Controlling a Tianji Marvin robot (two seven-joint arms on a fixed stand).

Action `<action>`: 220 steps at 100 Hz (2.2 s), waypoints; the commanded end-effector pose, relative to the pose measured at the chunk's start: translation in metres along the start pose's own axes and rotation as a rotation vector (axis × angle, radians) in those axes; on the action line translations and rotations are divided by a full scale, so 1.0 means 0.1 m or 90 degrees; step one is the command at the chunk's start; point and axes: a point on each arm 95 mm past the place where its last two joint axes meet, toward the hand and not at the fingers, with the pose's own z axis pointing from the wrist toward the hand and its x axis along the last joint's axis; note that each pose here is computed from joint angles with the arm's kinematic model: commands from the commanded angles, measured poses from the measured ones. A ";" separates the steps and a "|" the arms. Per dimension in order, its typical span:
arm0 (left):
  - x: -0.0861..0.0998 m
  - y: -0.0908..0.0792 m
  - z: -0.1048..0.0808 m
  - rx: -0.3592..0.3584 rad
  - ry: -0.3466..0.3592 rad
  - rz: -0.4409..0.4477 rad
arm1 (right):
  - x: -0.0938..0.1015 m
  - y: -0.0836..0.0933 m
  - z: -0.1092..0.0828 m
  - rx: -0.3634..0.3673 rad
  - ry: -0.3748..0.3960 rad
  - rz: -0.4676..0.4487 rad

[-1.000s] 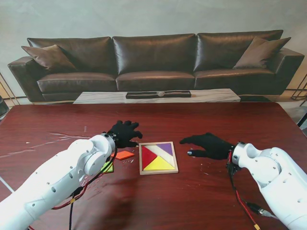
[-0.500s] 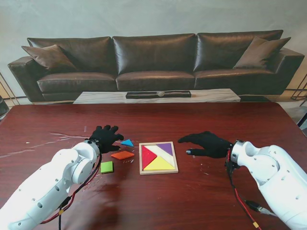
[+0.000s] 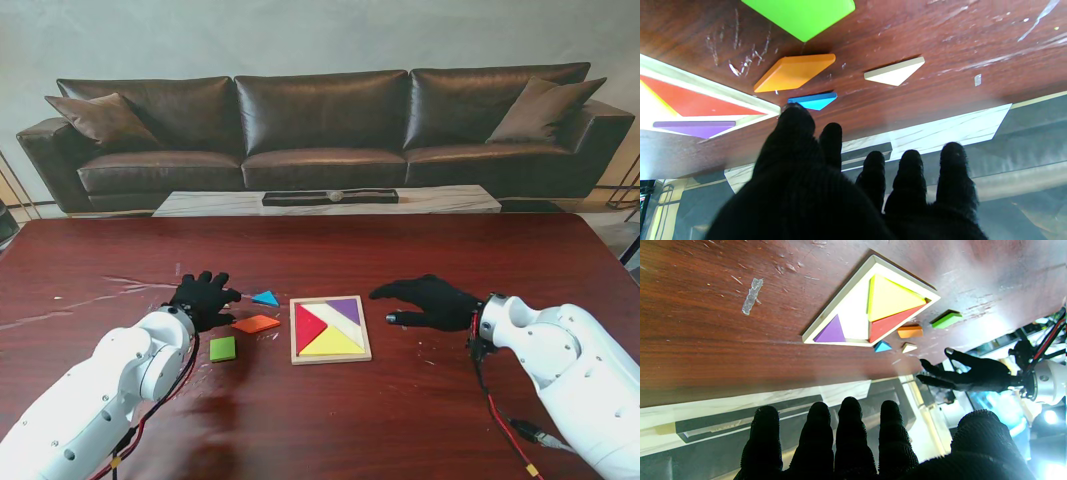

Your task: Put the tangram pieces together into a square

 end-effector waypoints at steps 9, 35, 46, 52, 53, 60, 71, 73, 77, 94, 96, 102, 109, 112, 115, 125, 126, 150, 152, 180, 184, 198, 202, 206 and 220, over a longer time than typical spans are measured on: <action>0.04 0.08 -0.06 -0.014 0.002 -0.010 | 0.05 -0.03 0.03 0.002 0.004 0.000; 0.22 0.12 0.05 -0.016 0.028 -0.026 | 0.06 -0.03 0.03 0.003 0.003 0.001; 0.30 0.12 0.12 -0.012 0.032 -0.033 | 0.06 -0.04 0.02 0.003 0.000 0.001; 0.34 0.12 0.16 -0.011 0.031 -0.038 | 0.06 -0.04 0.01 0.003 -0.003 0.002; 0.34 0.12 0.17 -0.011 0.030 -0.038 | 0.06 -0.04 0.01 0.003 -0.003 0.002; 0.38 0.12 0.21 -0.009 0.025 -0.040 | 0.05 -0.05 -0.01 0.002 -0.005 0.002; 0.44 0.11 0.26 -0.009 0.016 -0.043 | 0.04 -0.05 -0.03 0.001 -0.008 0.003; 0.45 0.11 0.26 -0.010 0.015 -0.042 | 0.04 -0.06 -0.03 0.000 -0.008 0.003; 0.47 0.10 0.28 -0.012 0.012 -0.040 | 0.04 -0.06 -0.03 -0.001 -0.009 0.003; 0.53 0.10 0.32 -0.030 0.001 -0.037 | 0.02 -0.07 -0.05 -0.005 -0.011 0.006; 0.54 0.10 0.33 -0.032 0.000 -0.037 | 0.02 -0.07 -0.06 -0.005 -0.012 0.007; 0.56 0.11 0.34 -0.037 -0.004 -0.036 | 0.01 -0.08 -0.06 -0.005 -0.013 0.008; 0.58 0.12 0.35 -0.043 -0.010 -0.036 | 0.00 -0.08 -0.07 -0.005 -0.015 0.009; 0.58 0.12 0.36 -0.046 -0.012 -0.036 | -0.01 -0.08 -0.08 -0.005 -0.015 0.010; 0.59 0.13 0.37 -0.049 -0.015 -0.036 | -0.01 -0.09 -0.08 -0.005 -0.016 0.011; 0.60 0.15 0.40 -0.053 -0.022 -0.042 | -0.02 -0.09 -0.09 -0.004 -0.018 0.012; 0.61 0.15 0.41 -0.053 -0.022 -0.042 | -0.02 -0.09 -0.09 -0.004 -0.018 0.012; 0.63 0.19 0.47 -0.060 -0.030 -0.050 | -0.02 -0.09 -0.13 -0.004 -0.021 0.011; 0.63 0.19 0.47 -0.061 -0.030 -0.050 | -0.02 -0.10 -0.13 -0.004 -0.021 0.011; 0.62 0.25 0.50 -0.072 -0.034 -0.050 | -0.02 -0.10 -0.14 -0.002 -0.023 0.010; 0.62 0.25 0.50 -0.075 -0.035 -0.051 | -0.02 -0.10 -0.14 -0.002 -0.023 0.010; 0.62 0.28 0.50 -0.082 -0.036 -0.052 | -0.02 -0.10 -0.14 -0.001 -0.023 0.011; 0.63 0.29 0.50 -0.083 -0.036 -0.053 | -0.02 -0.10 -0.13 -0.001 -0.023 0.011; 0.63 0.30 0.51 -0.083 -0.037 -0.054 | -0.02 -0.10 -0.13 -0.001 -0.023 0.011; 0.64 0.34 0.51 -0.084 -0.039 -0.060 | -0.02 -0.10 -0.13 0.001 -0.023 0.011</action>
